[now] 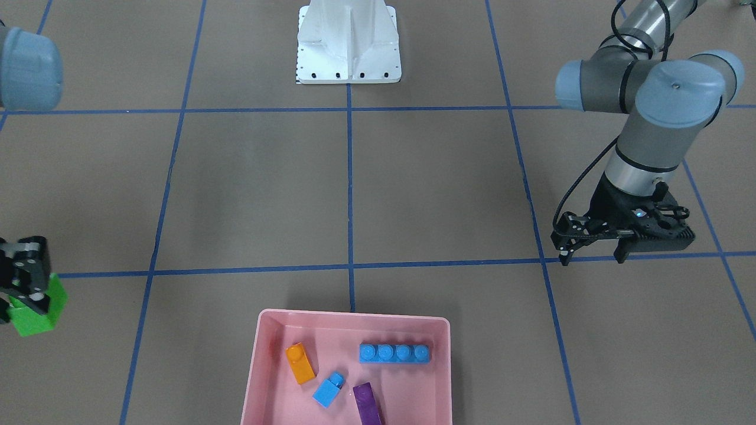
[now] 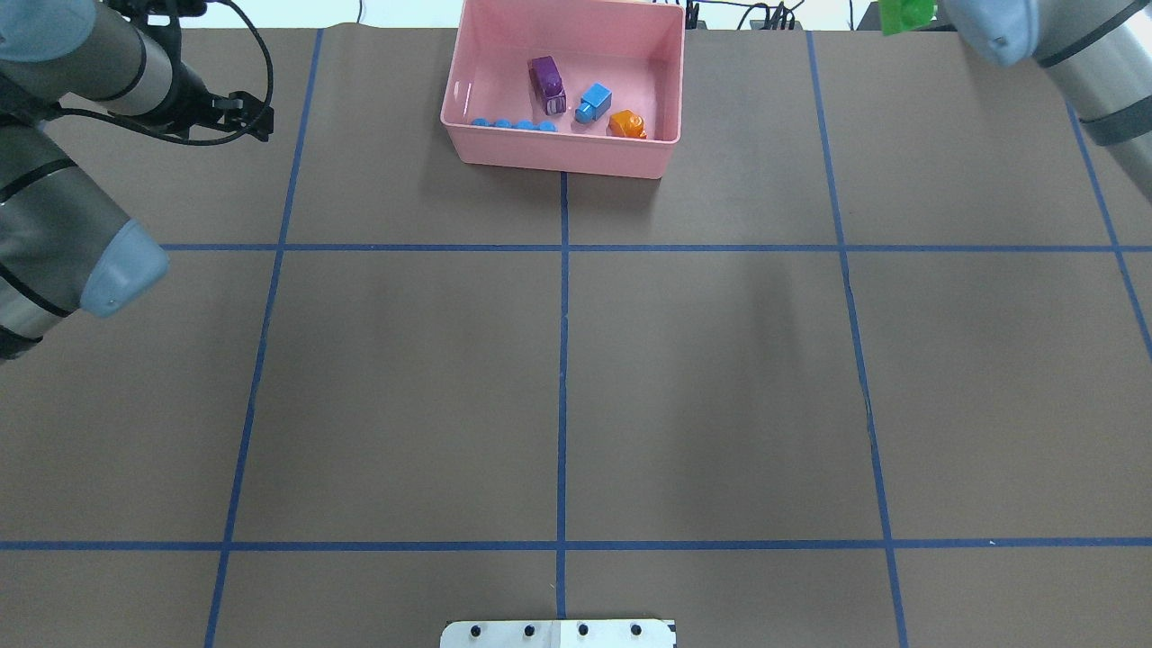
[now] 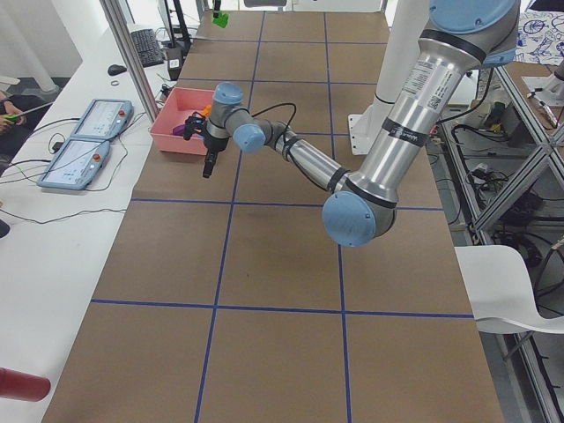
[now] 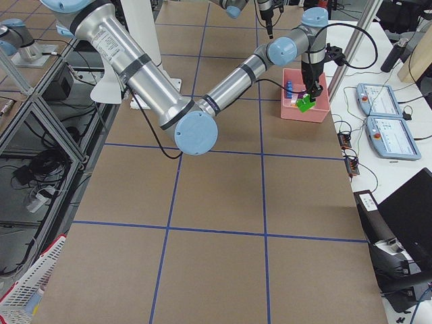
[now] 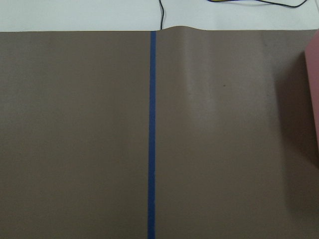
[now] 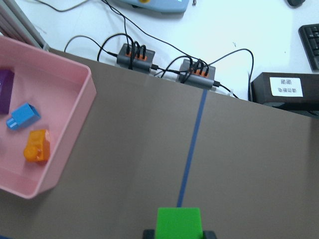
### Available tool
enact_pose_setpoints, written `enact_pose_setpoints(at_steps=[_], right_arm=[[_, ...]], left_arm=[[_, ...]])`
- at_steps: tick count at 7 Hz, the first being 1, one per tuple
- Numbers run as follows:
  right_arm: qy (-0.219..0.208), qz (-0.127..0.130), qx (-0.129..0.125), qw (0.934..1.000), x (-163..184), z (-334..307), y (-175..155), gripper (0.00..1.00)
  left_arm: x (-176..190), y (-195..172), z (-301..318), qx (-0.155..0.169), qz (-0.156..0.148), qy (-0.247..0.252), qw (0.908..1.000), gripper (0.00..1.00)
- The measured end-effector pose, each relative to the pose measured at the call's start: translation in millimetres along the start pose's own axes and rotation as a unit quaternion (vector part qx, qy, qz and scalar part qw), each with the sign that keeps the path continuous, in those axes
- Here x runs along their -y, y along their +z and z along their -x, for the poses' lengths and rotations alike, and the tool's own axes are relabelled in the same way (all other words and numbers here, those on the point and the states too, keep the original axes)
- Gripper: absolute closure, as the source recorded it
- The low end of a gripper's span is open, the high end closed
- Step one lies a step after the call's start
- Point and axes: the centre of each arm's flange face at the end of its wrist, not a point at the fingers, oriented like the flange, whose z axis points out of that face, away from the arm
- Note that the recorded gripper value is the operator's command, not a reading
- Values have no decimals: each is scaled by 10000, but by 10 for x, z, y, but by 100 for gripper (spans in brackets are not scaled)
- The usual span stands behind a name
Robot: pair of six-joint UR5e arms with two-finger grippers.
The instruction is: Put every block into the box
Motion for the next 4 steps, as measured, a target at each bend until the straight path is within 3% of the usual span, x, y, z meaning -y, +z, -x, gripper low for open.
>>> enact_pose_setpoints(at_steps=[4], right_arm=[[790,-905,479,9916,324,1313,725,100]], left_arm=[[-214,89,342,168,117,177,9996,0]])
